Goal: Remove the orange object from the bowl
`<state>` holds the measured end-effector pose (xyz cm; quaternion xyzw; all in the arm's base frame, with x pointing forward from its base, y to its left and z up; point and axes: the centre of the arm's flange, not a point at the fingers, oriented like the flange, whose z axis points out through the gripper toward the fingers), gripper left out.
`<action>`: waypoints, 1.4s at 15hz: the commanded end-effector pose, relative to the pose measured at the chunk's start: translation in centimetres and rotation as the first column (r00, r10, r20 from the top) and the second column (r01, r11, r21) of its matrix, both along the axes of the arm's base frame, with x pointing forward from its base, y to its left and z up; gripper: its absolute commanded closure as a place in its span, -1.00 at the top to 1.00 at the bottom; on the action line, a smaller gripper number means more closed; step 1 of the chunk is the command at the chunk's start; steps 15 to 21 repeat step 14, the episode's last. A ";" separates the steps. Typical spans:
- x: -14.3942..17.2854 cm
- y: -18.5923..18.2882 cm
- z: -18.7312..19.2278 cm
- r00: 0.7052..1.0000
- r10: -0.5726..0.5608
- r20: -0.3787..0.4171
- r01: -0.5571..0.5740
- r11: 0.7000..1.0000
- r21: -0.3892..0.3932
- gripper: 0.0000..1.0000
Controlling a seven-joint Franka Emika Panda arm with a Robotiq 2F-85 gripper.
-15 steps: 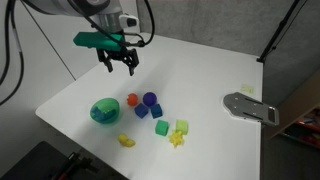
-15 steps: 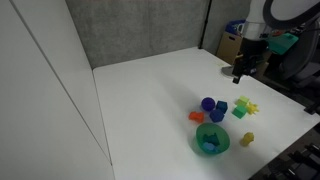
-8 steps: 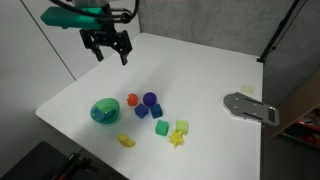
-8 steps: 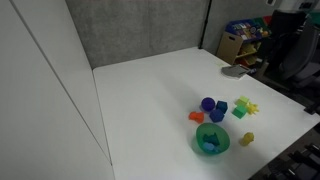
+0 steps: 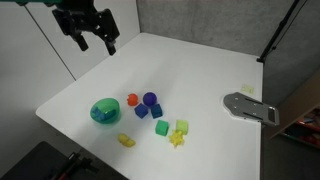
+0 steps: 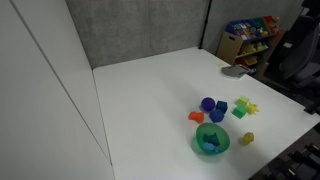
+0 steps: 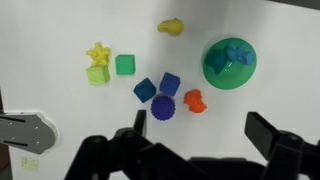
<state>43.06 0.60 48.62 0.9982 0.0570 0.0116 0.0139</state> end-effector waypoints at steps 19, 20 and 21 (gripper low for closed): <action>-1.9 -0.1 0.5 1.000 -0.029 -0.005 0.029 0.998 0.059 1.00; -1.9 -0.1 0.5 1.000 -0.029 -0.005 0.029 0.998 0.059 1.00; -1.9 -0.1 0.5 1.000 -0.029 -0.005 0.029 0.998 0.059 1.00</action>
